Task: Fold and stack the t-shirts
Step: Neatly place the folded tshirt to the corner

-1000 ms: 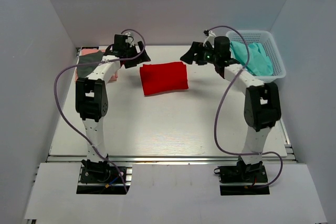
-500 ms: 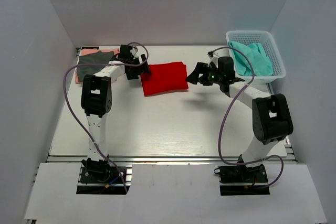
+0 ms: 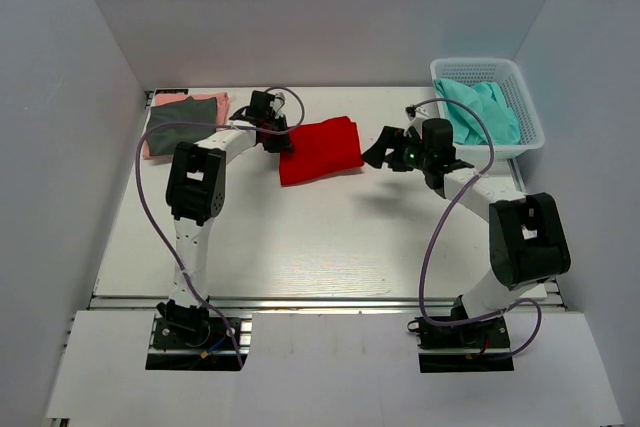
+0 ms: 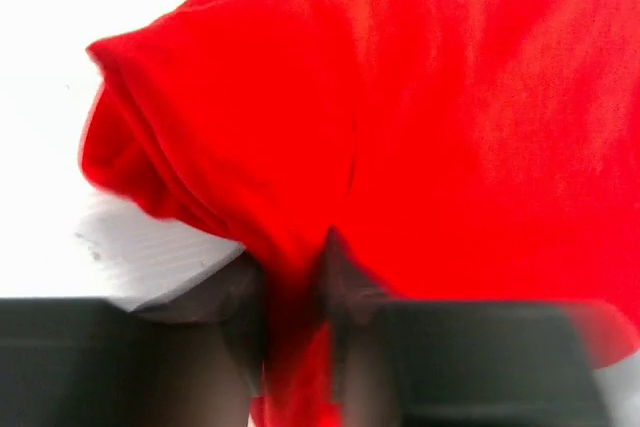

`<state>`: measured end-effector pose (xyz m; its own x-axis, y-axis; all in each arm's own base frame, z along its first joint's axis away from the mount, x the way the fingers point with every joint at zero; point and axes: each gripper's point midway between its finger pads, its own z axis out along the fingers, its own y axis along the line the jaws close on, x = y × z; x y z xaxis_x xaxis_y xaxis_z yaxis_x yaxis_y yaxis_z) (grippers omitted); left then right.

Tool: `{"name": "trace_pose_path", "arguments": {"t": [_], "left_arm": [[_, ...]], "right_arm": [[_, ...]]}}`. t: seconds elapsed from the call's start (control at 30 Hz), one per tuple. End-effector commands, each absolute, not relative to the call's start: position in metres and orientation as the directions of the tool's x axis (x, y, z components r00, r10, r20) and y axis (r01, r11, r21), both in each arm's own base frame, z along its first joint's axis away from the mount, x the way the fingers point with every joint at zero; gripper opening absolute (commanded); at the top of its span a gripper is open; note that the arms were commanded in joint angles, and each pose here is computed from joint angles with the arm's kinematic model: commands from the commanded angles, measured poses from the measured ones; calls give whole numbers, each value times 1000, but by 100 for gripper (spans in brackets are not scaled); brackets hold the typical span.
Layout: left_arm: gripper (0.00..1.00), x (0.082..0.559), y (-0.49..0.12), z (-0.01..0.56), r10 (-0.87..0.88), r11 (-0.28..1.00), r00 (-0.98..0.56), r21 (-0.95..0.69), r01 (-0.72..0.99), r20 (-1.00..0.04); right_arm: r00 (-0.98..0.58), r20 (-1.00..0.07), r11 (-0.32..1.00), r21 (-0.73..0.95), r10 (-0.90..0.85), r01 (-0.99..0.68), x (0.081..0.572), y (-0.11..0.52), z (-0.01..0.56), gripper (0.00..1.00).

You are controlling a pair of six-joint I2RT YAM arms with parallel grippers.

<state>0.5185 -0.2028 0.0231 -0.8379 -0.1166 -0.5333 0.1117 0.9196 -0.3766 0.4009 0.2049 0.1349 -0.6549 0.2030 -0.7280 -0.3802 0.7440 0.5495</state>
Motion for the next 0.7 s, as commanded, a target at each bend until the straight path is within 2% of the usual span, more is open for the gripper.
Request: {"name": "trace_pose_path", "arguments": {"t": [0.0,0.03,0.07,0.27,0.47,0.67], "left_arm": [[16,492,-182,-16,-21,976,-902,-204,75,-431],[6,498,-178,-9,-3,981,-893,-175,85,-451],[0,505,-172,-3,51,985,-877,-122,124,-478],[0,542,-154,125,236,958,-651,61,279,-721],[0,549,-136,201,337,930,-510,197,310,-792],[0,557,-92,257,433,901,-454,368,229,-779]], "right_arm": [[-577,-787,780,496,218,-382,408,193,154,90],[-581,-785,794,488,216,-363,407,189,150,90],[-572,-792,800,477,212,-365,407,187,153,90],[-551,-808,838,439,210,-325,399,174,148,90],[-538,-815,849,430,217,-308,395,168,148,90],[-538,-814,858,423,220,-290,397,165,148,90]]}}
